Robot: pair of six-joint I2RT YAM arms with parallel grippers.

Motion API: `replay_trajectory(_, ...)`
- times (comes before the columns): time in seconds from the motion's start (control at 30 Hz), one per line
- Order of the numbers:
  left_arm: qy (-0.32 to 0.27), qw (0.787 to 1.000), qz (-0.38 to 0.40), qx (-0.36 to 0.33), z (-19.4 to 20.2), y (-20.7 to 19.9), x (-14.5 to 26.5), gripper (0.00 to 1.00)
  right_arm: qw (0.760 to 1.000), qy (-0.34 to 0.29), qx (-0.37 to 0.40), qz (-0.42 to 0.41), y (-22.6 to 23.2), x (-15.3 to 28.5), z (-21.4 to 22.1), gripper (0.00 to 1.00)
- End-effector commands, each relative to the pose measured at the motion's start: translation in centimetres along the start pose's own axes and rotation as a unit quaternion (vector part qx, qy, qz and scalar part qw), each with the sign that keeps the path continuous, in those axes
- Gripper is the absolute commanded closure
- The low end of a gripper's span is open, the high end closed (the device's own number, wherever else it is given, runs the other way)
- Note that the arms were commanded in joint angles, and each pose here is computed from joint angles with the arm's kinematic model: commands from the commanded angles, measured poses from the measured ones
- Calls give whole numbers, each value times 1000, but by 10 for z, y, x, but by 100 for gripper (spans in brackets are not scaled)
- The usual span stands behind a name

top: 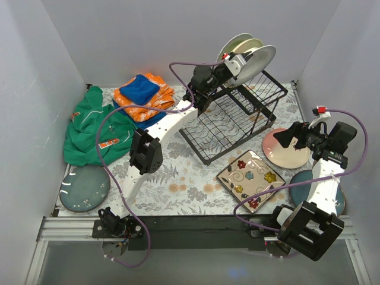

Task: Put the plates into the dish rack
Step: Insert the plate into the dish rack

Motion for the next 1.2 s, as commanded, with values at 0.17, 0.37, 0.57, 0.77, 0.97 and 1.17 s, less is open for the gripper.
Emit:
replay_trajectory(0.17, -72, 992, -82, -64, -73, 55, -1, 100, 1000, -4, 8, -10, 2, 2, -4, 2)
replay_trajectory(0.37, -65, 992, -88, -66, -71, 55, 0, 100, 1000, -2, 6, -10, 2, 1, -4, 2)
replay_trajectory(0.57, -65, 991, -96, -65, -71, 55, 0, 100, 1000, -2, 7, -10, 2, 1, -4, 2)
replay_trajectory(0.77, -81, 986, -126, -70, -81, 58, 1, 100, 1000, -4, 9, -10, 2, 2, -4, 2)
replay_trajectory(0.97, -78, 988, -114, -67, -81, 55, 1, 100, 1000, -3, 7, -11, 2, 2, -4, 2)
replay_trajectory(1.17, -74, 990, -103, -60, -77, 49, 1, 100, 1000, -3, 8, -11, 3, 2, -4, 2)
Point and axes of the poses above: each gripper's point midway between its finger pads, its own x axis back along the fingers, its own y axis along the line the jaws close on, z = x × y, the point moved 10 cm from there along x, back along the fingers, and after that the axes turned 8 degrees about -x, right-handed, at the moved point
